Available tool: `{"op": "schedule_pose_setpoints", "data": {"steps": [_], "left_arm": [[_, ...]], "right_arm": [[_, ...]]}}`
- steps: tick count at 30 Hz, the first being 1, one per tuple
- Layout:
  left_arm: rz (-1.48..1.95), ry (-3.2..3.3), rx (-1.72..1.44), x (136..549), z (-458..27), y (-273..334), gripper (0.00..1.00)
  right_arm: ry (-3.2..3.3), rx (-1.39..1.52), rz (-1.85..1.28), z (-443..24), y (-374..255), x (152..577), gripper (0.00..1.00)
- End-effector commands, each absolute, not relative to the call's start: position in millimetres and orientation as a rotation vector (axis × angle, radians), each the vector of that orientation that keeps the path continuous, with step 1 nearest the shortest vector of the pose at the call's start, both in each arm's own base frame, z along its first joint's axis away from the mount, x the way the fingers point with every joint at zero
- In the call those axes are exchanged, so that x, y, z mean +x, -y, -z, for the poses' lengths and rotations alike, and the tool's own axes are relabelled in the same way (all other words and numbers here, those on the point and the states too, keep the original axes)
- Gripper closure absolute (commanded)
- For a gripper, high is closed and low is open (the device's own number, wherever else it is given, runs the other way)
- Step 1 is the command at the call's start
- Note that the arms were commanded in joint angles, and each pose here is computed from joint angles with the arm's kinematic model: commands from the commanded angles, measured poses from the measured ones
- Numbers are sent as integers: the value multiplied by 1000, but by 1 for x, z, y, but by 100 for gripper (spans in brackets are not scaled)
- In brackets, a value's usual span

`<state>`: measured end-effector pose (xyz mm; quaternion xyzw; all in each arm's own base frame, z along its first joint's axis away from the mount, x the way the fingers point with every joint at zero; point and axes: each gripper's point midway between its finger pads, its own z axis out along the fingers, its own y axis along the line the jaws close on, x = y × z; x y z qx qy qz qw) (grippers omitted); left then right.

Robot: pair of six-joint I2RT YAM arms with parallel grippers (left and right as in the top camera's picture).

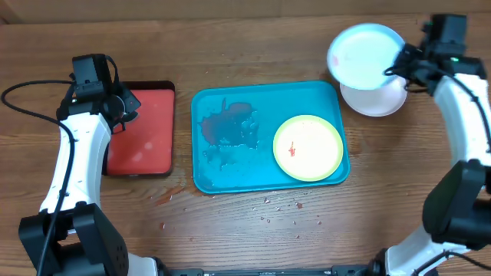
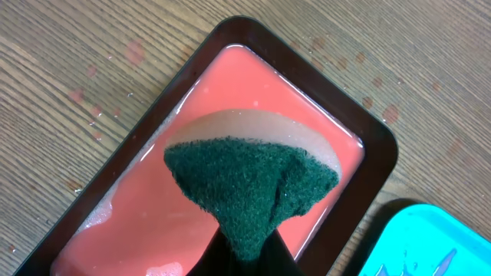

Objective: Clean dirty plates on tray and stack at the side
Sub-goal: 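Lift the light-blue-rimmed plate with the right gripper and stack it on the white plate, then move the right gripper to the yellow plate and grasp its rim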

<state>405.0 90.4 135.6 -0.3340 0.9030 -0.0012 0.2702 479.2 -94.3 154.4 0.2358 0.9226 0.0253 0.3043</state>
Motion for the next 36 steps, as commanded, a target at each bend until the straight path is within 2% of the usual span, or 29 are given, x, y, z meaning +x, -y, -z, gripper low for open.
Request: {"op": "schedule_pose_setpoints", "data": {"steps": [1, 8, 9, 10, 11, 12, 16, 18, 19, 22, 24, 26, 27, 28, 31, 36], "left_arm": [[7, -2442, -889, 407, -134, -89, 96], [12, -2440, -888, 407, -134, -89, 96], [11, -2440, -887, 407, -134, -89, 96], [11, -2441, -887, 407, -134, -89, 96], [11, -2442, -888, 407, -134, -89, 96], [10, -2444, -888, 406, -133, -89, 96], [11, -2442, -888, 407, -134, -89, 96], [12, -2440, -887, 407, -134, -89, 96], [12, -2440, -887, 407, -134, -89, 96], [12, -2440, -888, 407, -134, -89, 96], [12, -2440, -888, 407, -134, -89, 96], [12, -2440, -888, 407, -134, -89, 96], [12, -2440, -888, 407, -134, -89, 96], [12, -2440, -888, 407, -134, -89, 96], [12, -2437, -887, 408, -134, -89, 96], [14, -2433, -885, 409, -135, -89, 96]], "right_arm": [[-2461, 753, -162, -134, 108, 478, 96], [-2530, 837, -96, -97, 128, 469, 96], [-2542, 851, -61, -91, 132, 466, 91], [-2549, 855, -50, -88, 133, 465, 79], [-2558, 859, -49, -83, 133, 465, 53], [-2562, 858, -59, -82, 132, 465, 45], [-2606, 822, -181, -81, 112, 463, 46], [-2638, 804, -296, -86, 94, 456, 58], [-2644, 795, -346, -90, 86, 454, 61], [-2648, 712, -459, -110, 65, 449, 61], [-2647, 560, -567, -132, 41, 444, 58], [-2665, 381, -651, -149, 12, 433, 45], [-2692, 322, -655, -151, 0, 426, 29], [-2730, 273, -650, -150, -10, 418, 0], [-2854, 154, -592, -136, -38, 397, 0], [-2915, -138, -347, -107, -62, 390, 0]]}}
